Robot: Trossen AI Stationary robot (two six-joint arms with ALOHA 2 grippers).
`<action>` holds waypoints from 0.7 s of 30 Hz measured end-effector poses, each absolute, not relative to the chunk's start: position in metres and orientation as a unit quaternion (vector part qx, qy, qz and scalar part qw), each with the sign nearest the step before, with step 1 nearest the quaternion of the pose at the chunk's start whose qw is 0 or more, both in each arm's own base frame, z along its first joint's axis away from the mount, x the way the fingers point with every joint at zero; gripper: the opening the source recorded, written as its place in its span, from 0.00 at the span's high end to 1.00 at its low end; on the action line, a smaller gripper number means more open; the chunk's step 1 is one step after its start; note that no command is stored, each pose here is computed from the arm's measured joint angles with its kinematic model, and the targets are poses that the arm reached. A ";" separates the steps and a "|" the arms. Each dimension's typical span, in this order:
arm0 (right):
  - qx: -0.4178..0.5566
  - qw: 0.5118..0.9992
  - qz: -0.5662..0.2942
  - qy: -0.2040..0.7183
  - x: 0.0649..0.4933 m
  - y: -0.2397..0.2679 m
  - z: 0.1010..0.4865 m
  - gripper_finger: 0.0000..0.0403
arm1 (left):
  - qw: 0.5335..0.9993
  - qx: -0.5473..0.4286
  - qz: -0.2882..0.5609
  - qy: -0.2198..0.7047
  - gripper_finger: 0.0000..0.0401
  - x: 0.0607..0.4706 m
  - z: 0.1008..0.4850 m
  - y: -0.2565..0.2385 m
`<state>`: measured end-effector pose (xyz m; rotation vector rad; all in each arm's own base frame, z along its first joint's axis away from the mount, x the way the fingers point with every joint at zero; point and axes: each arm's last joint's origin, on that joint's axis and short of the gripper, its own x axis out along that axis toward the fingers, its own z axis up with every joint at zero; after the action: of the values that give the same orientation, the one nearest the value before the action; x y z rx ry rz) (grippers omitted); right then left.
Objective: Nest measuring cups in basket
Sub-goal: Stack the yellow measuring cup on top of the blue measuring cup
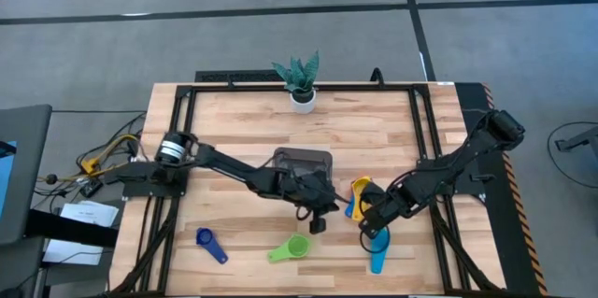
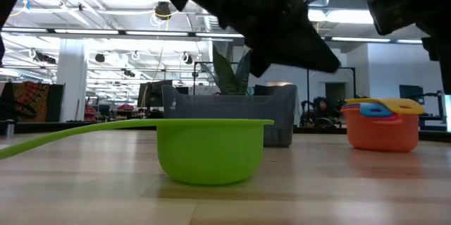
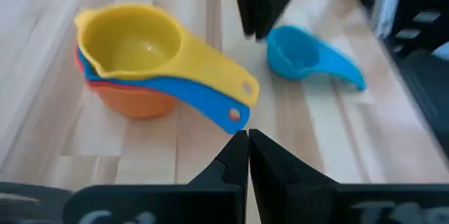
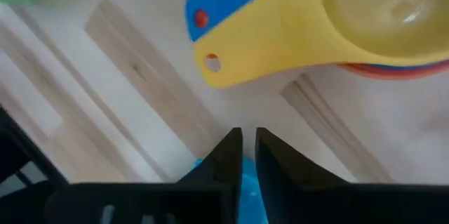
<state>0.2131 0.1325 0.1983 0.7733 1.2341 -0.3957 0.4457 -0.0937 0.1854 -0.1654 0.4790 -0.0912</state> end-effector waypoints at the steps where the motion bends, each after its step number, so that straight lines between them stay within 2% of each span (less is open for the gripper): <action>1: 0.349 0.729 -0.180 0.561 0.212 0.133 0.196 0.86 | 0.967 -0.076 -0.044 0.241 1.00 0.449 0.183 -0.095; 12: 0.333 0.745 -0.168 0.553 0.210 0.134 0.188 0.97 | 0.960 -0.037 -0.019 0.275 1.00 0.486 0.167 -0.100; 21: 0.311 0.761 -0.166 0.544 0.209 0.135 0.188 0.94 | 0.952 -0.025 0.017 0.303 1.00 0.485 0.163 -0.092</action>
<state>0.2088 0.1351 0.1885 0.6757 1.1847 -0.3607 0.4851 -0.0921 0.1635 -0.0517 0.6168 0.0337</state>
